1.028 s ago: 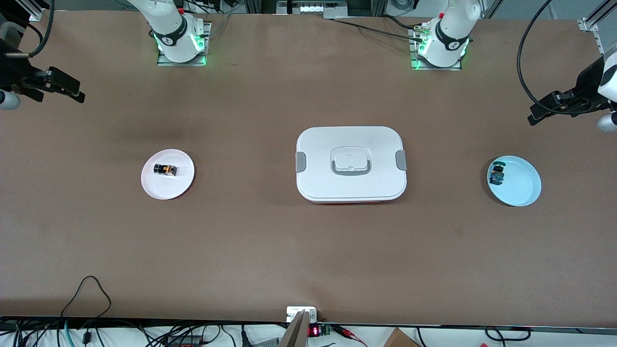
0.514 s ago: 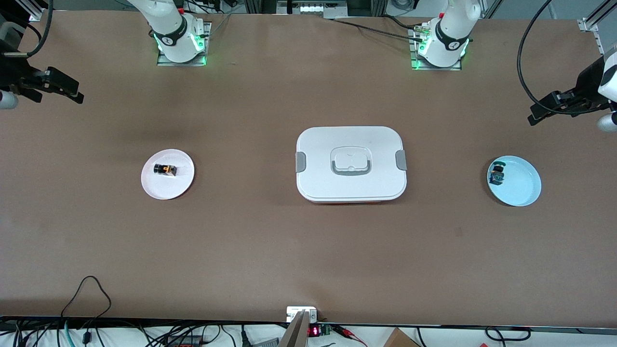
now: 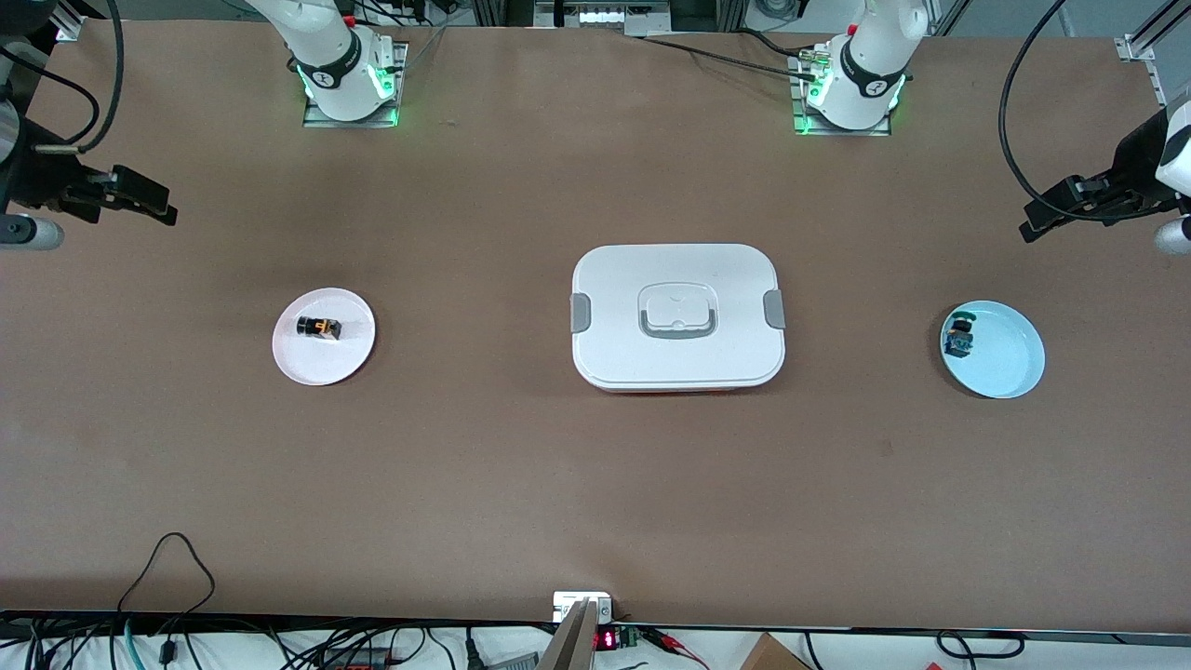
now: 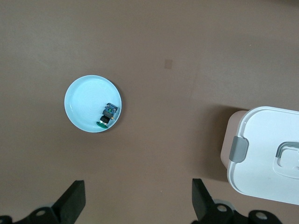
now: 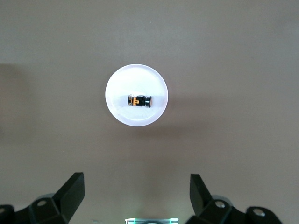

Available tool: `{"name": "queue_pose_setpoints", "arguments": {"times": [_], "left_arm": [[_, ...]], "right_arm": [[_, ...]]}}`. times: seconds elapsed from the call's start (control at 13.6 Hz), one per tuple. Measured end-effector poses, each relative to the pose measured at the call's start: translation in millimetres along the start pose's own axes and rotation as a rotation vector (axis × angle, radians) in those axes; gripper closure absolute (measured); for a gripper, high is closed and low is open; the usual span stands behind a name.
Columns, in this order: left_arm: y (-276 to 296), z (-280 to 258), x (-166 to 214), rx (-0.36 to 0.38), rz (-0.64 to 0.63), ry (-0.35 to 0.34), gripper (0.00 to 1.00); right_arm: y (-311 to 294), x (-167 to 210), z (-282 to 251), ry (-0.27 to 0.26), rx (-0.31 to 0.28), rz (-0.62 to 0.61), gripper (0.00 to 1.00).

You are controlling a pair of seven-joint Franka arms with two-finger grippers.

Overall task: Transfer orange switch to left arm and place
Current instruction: 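Move the right gripper toward the white plate with the orange switch, then lower the right gripper over the orange switch on the white plate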

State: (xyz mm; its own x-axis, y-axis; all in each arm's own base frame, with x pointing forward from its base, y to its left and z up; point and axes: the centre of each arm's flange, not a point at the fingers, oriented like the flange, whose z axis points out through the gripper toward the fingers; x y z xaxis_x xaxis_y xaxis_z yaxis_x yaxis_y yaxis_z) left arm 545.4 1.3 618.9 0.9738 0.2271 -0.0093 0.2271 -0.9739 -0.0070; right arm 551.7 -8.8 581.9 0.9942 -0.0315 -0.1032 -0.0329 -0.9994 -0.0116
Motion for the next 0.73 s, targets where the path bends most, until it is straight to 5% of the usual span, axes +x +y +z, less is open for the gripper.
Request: {"name": "queue_pose_setpoints", "arguments": {"times": [0.73], "left_arm": [[0, -1, 0, -0.001, 0.0, 0.005, 0.0]], "right_arm": [[8, 51, 89, 0.068, -0.086, -0.018, 0.0]]}}
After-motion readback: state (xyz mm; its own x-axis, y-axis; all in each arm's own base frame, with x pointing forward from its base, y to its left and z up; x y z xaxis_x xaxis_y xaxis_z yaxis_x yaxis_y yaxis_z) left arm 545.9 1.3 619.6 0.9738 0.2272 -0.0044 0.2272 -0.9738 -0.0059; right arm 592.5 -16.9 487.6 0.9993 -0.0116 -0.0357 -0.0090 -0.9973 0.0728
